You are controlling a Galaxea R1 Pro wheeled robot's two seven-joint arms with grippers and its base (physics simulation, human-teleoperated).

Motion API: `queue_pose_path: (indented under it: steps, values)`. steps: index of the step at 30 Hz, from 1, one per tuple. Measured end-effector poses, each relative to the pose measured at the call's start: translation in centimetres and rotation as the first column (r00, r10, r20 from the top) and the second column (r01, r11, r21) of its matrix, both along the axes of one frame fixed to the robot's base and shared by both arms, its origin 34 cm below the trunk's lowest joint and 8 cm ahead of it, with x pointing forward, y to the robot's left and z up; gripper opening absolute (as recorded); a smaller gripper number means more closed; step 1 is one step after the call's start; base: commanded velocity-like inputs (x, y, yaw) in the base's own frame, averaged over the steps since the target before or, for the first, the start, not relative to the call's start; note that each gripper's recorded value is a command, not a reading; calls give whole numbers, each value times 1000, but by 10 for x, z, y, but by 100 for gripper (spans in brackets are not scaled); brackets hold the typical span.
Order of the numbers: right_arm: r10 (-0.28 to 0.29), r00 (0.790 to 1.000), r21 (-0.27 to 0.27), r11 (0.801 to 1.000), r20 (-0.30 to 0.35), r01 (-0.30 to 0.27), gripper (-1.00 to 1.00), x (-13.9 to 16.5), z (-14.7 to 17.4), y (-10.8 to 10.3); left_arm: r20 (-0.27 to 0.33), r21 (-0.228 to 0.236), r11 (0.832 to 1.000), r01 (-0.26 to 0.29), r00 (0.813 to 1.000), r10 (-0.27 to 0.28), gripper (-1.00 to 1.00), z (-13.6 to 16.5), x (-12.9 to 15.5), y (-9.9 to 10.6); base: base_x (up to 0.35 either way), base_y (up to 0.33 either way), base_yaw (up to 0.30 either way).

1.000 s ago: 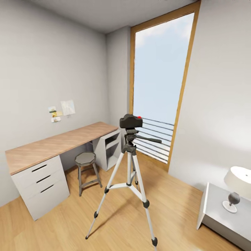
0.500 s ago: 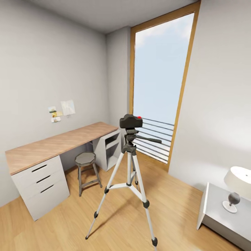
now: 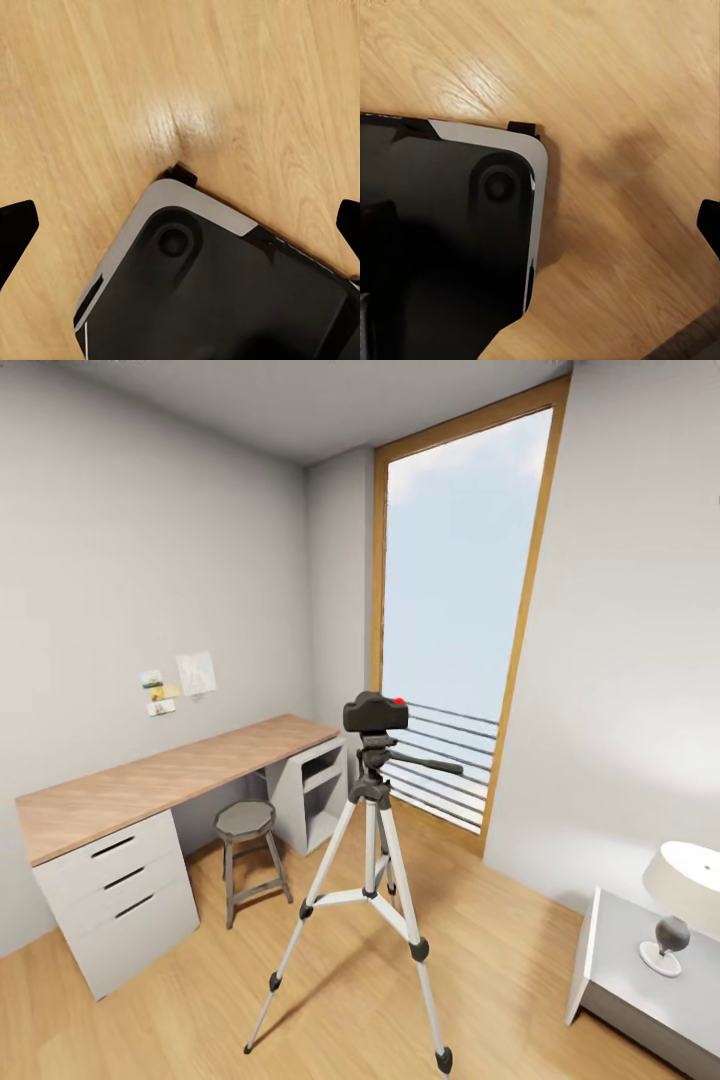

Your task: Attach the digital camera to the camera tripod in the bedroom.

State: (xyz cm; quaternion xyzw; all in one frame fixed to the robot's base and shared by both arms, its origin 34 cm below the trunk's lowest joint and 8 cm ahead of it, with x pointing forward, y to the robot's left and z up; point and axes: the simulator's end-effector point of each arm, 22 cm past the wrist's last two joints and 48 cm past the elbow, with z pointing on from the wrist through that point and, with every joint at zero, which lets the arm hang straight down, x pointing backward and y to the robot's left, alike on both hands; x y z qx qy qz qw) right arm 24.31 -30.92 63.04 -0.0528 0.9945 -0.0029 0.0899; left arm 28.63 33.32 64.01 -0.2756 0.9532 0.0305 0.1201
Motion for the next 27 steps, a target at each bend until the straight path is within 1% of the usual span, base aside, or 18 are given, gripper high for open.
queue_pose_path:
  steps: [11, 27]
  values:
    - [0, 1000, 0, 1000, 17, 0, 100, 6, 2, 0, 15, -2, 1000, 2, 1000, -2, 100, 3, 6, -1, 0, 0, 0]
    - [8, 1000, -3, 1000, 22, -8, 100, 8, 3, -2, 21, -11, 1000, 3, 1000, -3, 100, 3, 8, -8, 0, 0, 0]
